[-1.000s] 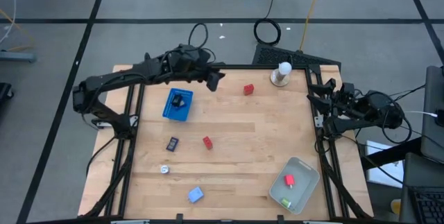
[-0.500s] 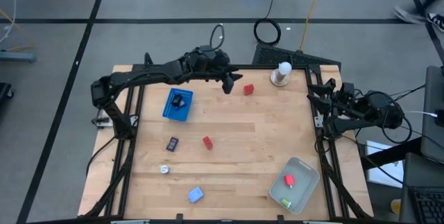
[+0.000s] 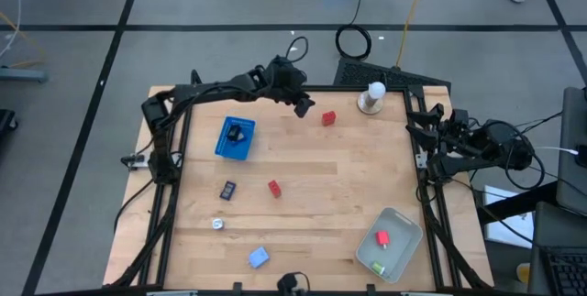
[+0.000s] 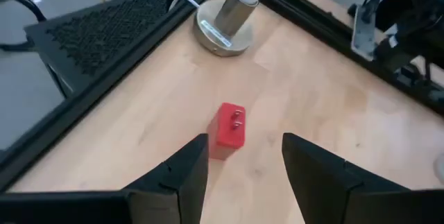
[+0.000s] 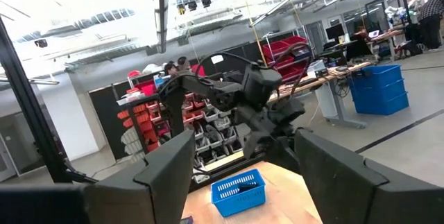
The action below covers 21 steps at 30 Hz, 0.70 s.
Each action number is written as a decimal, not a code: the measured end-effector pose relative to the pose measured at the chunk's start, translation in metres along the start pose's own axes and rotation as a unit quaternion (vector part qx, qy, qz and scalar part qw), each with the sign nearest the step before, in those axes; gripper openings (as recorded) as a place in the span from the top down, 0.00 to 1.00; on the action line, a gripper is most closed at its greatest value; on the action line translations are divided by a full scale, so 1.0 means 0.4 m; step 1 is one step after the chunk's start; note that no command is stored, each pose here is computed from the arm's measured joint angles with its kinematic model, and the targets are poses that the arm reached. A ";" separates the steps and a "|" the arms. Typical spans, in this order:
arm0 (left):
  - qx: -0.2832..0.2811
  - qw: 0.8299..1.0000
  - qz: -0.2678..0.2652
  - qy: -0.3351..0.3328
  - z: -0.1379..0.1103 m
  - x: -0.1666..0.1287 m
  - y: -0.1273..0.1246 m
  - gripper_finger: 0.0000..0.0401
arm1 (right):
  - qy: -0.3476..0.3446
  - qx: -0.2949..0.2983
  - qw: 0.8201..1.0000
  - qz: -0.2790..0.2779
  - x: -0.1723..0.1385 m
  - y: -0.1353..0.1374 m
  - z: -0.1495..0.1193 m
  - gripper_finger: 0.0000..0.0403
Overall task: Pick & Place Office items
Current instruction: Put the top red charger adapter into the white bin
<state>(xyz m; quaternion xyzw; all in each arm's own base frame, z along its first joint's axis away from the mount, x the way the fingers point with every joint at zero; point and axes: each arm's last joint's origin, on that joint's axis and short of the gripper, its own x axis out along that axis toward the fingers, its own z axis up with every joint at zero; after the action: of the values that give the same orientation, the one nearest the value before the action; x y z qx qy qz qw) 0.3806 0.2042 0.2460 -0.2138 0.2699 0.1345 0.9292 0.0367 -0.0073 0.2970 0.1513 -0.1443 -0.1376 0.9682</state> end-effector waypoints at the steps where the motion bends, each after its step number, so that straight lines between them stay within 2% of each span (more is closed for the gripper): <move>1: 0.005 1.000 0.001 0.000 0.000 0.000 0.004 0.52 | 0.000 0.000 1.000 0.000 0.000 0.000 0.000 0.40; 8: 0.082 0.996 0.015 -0.009 0.005 -0.001 0.008 0.37 | 0.000 0.000 1.000 0.000 0.000 0.000 0.000 0.40; 13: 0.079 0.996 0.033 0.015 -0.015 0.015 0.019 0.28 | 0.000 0.000 1.000 0.000 0.000 0.000 0.000 0.40; 17: 0.092 0.994 0.052 0.027 -0.026 0.028 0.019 0.25 | 0.000 0.000 1.000 0.000 0.000 0.000 0.000 0.40; 21: 0.116 0.990 0.059 0.060 -0.055 0.055 0.015 0.26 | 0.000 0.000 1.000 -0.001 0.000 0.000 0.000 0.40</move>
<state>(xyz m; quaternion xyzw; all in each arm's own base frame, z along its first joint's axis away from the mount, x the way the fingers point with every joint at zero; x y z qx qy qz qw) 0.3867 0.2020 0.2148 -0.0960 0.3509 0.1433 0.9204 0.0366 -0.0074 0.2970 0.1515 -0.1444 -0.1390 0.9679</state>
